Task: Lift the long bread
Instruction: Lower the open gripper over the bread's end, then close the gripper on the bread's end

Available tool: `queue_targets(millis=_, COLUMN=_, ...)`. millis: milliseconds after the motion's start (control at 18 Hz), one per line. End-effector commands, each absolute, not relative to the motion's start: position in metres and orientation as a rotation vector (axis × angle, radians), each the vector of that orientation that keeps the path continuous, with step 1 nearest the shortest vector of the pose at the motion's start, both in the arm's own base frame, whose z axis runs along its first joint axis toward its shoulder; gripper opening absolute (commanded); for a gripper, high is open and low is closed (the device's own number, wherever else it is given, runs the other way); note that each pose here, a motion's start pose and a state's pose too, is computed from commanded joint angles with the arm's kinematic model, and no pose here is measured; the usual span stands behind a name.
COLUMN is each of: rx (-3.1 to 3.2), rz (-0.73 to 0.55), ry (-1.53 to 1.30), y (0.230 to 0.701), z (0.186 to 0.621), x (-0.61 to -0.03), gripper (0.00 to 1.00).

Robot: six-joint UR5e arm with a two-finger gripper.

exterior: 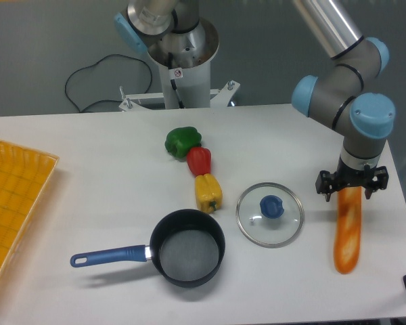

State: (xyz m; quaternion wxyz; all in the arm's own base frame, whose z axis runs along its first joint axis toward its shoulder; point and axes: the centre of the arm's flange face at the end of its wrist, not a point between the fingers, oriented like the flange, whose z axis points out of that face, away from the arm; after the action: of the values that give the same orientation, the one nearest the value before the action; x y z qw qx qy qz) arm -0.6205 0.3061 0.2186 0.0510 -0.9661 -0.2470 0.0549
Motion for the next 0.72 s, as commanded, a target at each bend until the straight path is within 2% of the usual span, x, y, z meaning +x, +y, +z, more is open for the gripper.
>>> queue_targets(millis=278, rx=-2.986, rz=0.132, ry=-0.678, y=0.307, z=0.196, x=-0.622, gripper=1.00)
queue_targets(millis=500, rx=-2.989, rz=0.130, ry=-0.664, y=0.306, z=0.195, x=-0.622, gripper=0.99)
queue_targets(millis=722, rx=-2.983, rz=0.130, ry=-0.679, y=0.298, z=0.196, x=-0.625, gripper=0.85)
